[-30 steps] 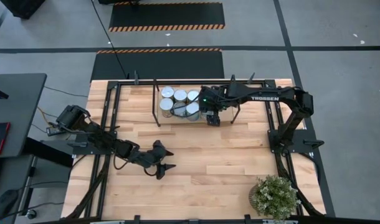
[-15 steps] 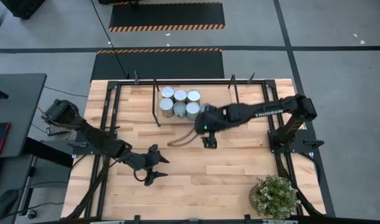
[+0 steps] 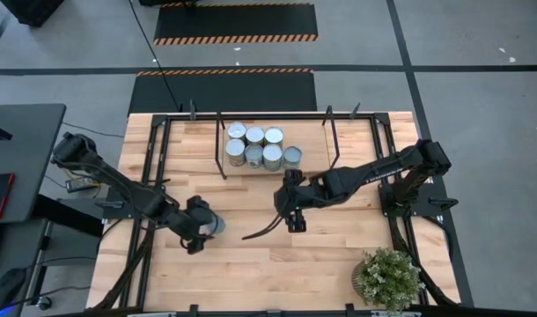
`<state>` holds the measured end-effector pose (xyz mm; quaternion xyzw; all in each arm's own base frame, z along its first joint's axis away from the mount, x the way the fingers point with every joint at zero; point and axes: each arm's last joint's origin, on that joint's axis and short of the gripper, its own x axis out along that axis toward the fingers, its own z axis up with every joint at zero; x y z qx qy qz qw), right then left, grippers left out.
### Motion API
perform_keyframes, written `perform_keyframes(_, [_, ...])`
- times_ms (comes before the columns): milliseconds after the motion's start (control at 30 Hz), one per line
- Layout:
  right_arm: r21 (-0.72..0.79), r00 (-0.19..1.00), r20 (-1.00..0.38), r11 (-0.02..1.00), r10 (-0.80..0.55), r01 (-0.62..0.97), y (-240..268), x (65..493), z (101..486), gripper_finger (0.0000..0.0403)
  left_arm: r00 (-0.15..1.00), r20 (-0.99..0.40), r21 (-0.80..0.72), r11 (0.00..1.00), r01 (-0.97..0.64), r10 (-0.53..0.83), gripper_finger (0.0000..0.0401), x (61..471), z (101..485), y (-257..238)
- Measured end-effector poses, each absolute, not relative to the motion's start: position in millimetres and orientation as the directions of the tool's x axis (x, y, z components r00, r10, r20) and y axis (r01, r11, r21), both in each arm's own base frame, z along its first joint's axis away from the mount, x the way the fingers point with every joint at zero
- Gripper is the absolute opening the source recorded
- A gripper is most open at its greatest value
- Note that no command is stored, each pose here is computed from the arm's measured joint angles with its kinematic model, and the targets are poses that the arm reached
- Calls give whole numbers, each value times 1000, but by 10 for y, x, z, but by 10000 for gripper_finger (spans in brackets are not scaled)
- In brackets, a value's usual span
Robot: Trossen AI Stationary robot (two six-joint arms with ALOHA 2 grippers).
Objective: Pick and place cans onto a shelf
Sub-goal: Put the canned tuna on the shelf
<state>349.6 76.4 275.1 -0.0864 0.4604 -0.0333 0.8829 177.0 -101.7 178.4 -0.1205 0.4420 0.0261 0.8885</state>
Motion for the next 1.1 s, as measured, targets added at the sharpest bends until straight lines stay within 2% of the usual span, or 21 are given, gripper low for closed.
perform_keyframes(100, [-174,576,-807,985,-132,-18,803,3487,2751,350,524,-852,-107,980,-169,-3,295,1720,1878,-1013])
perform_keyframes(200, [-162,578,-806,987,-124,-15,846,3478,2751,350,492,-870,-96,976,-195,12,295,1676,1861,-1015])
perform_keyframes(400, [-156,583,-806,987,-107,-35,953,3451,2752,350,378,-926,-80,968,-239,17,295,1578,1612,-985])
perform_keyframes(567, [-155,593,-798,988,-109,-27,1009,3442,2757,350,350,-933,-7,968,-251,84,295,1618,1476,-968])
perform_keyframes(667, [-141,594,-798,990,-104,-17,1040,3432,2757,350,403,-911,-6,977,-215,84,295,1740,1410,-1001])
perform_keyframes(800, [-134,608,-788,991,-100,-10,1087,3431,2765,350,592,-804,-14,993,-113,56,290,2056,1354,-1087])
perform_keyframes(867, [-133,610,-786,991,-97,-14,1104,3427,2766,350,641,-767,3,998,-61,41,284,2184,1335,-1110])
perform_keyframes(1000, [-134,606,-789,991,-97,-15,1117,3419,2762,350,704,-710,13,1000,9,3,268,2352,1471,-1173])
perform_keyframes(1100, [-130,588,-802,992,-104,-2,1111,3400,2749,350,666,-746,50,998,42,9,256,2341,1493,-1180])
